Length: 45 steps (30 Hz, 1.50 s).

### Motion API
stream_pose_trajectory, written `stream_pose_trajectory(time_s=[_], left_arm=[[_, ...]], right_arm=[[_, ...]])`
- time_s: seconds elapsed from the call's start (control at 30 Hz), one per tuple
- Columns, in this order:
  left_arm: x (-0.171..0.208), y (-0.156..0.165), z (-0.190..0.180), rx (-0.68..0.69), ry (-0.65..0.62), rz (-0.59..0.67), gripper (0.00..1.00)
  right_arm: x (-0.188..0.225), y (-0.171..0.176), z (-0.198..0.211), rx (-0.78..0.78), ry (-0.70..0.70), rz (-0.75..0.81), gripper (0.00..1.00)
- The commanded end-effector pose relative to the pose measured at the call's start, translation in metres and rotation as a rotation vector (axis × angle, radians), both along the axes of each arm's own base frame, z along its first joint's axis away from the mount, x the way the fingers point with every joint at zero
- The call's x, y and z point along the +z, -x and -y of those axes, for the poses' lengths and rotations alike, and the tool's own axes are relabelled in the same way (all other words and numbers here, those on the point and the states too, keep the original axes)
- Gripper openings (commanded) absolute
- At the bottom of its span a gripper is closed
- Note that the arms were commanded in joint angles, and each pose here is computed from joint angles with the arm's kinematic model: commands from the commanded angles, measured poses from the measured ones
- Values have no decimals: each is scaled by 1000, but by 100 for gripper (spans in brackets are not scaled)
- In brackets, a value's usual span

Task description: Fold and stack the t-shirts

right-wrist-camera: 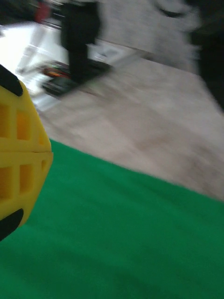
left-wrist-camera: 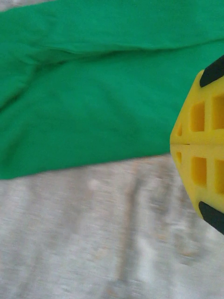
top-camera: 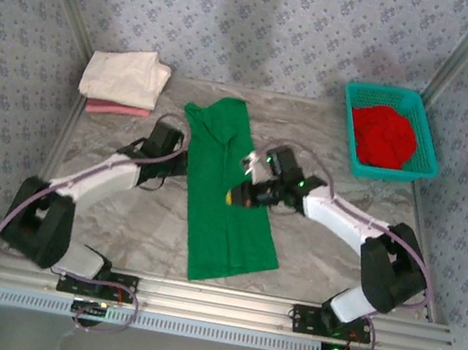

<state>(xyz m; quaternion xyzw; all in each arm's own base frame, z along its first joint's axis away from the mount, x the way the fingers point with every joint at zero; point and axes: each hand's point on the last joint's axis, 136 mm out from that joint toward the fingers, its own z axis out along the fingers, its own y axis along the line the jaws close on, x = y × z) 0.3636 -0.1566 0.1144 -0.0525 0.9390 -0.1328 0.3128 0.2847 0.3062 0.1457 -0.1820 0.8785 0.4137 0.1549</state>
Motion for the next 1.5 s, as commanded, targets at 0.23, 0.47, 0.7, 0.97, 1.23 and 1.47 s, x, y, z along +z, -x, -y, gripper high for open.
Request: stream_pose_trajectory(time_s=[0.23, 0.47, 0.7, 0.97, 1.23, 1.47], left_arm=[[-31, -121, 17, 91, 11, -48, 0], [-77, -152, 0, 206, 58, -152, 0], [-94, -188, 10, 150, 24, -199, 0], [-78, -228, 51, -11, 74, -167, 0], [-42, -232, 46, -4, 53, -41, 0], [-18, -260, 49, -54, 75, -38, 0]], right_arm=[[-70, -204, 21, -333, 357, 64, 0], [-107, -250, 3, -405, 345, 25, 0], [-138, -242, 18, -527, 336, -49, 0], [-147, -224, 62, -812, 318, -102, 0], [-133, -260, 78, -832, 311, -72, 0], [-132, -293, 83, -899, 208, -125, 0]])
